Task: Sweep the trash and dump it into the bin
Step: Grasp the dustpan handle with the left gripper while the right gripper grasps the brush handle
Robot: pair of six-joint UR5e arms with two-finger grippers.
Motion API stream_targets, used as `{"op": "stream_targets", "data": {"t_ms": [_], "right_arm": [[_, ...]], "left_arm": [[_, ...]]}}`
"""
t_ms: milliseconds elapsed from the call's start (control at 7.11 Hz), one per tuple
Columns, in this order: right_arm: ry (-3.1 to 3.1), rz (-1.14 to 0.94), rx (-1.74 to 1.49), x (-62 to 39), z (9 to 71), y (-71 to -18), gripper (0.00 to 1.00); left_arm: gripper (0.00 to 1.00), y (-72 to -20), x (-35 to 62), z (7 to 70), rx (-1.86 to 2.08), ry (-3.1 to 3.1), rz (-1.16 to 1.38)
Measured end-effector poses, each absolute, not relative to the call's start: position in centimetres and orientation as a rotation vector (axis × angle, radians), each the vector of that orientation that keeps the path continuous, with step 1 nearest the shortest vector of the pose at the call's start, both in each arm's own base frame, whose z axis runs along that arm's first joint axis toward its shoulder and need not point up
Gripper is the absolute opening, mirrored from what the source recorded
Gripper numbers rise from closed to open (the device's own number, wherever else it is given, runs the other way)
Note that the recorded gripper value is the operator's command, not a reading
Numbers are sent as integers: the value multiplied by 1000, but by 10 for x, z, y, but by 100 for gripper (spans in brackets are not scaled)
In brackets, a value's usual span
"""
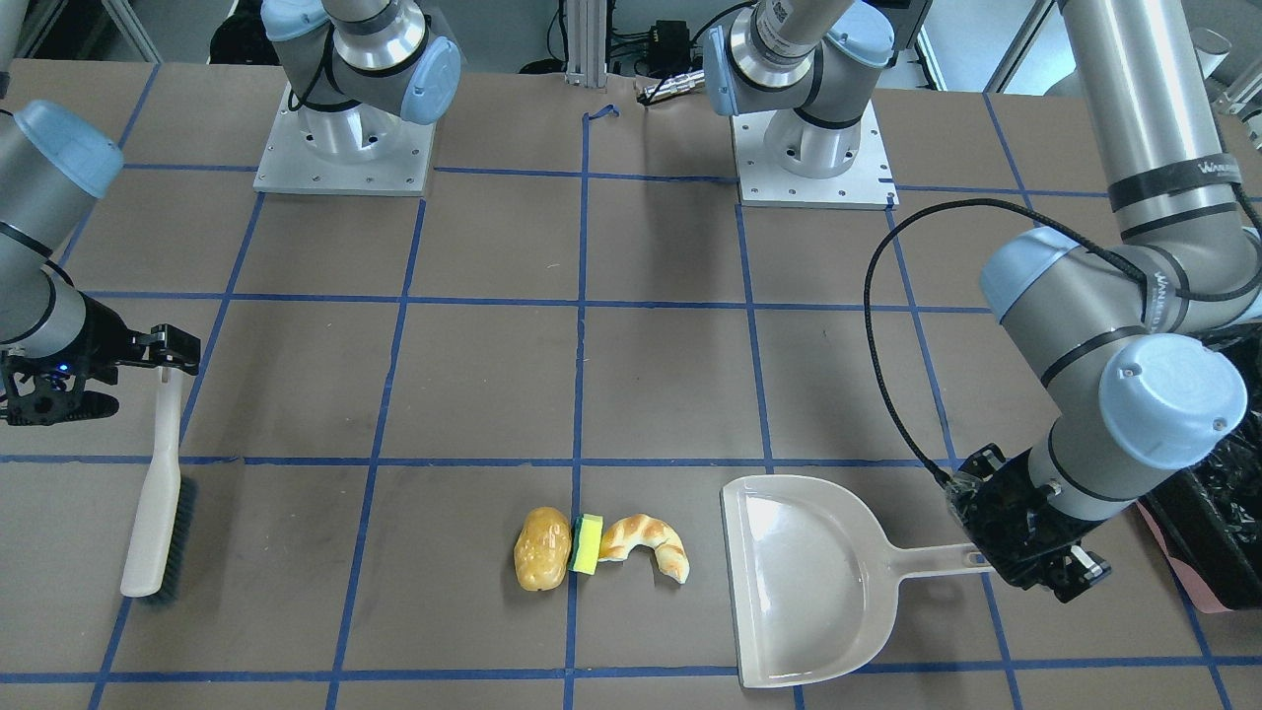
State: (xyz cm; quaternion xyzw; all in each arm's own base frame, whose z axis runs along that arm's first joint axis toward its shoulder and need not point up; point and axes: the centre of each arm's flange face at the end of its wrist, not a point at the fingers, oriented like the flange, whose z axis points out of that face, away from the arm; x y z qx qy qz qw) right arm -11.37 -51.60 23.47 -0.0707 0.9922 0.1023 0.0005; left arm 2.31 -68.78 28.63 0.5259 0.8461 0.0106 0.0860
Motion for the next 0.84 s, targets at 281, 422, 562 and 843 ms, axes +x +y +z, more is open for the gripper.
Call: {"op": "stream_targets", "data": {"t_ms": [281,422,562,843], "right_arm": [[3115,321,-224,-108,229,-519,73],[3116,322,-224,-107,229,-519,54],[3116,324,-227,-107,229,-519,34],[3120,330,-239,-107,229,-518,18]], "left_arm": [[95,-701,4,260,1615,2473,34],[95,-706,-8,252,1636,2455,37],[95,-707,-14,251,1650,2439,46],[95,-703,-13,254,1668,2417,127]]}}
